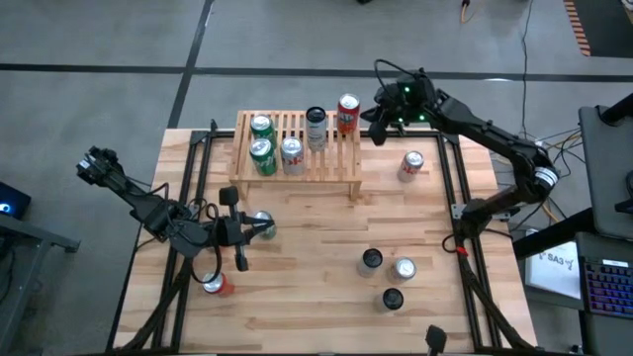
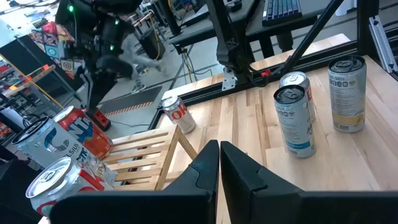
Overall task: Place canned beverage on shelf
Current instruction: Put the green soda can on the shelf
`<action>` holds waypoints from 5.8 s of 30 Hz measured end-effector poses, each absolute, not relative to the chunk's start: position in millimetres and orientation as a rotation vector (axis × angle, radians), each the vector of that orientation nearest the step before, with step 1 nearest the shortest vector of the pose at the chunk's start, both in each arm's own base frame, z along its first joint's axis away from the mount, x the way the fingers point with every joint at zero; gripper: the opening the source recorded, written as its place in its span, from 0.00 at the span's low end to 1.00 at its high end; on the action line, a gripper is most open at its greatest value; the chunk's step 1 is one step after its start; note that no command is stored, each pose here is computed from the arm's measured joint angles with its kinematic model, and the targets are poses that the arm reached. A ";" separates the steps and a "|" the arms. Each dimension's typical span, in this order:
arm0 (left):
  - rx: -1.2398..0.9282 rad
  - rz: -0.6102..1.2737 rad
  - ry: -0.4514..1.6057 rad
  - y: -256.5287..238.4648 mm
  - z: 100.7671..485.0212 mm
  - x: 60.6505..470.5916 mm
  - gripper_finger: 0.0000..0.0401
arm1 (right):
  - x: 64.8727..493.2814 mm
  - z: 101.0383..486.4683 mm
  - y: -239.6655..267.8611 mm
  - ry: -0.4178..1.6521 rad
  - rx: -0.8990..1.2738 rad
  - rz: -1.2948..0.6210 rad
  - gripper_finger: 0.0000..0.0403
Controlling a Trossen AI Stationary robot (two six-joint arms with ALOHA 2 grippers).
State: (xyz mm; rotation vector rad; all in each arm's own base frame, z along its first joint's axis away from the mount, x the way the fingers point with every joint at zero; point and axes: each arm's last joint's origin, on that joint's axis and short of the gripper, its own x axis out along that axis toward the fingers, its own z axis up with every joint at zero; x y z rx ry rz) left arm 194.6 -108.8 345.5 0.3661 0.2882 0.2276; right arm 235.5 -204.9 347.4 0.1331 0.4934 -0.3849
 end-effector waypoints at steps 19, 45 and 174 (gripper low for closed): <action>0.244 0.244 0.273 -109.0 345.3 194.7 0.00 | 267.4 376.6 -73.3 0.458 0.057 -0.057 0.02; 0.095 0.253 0.256 -109.2 345.1 194.9 0.00 | 273.8 374.4 44.6 0.495 0.067 0.147 0.02; 0.018 0.648 0.846 -76.7 194.1 208.3 0.74 | 273.4 349.1 52.4 0.563 0.021 0.161 0.02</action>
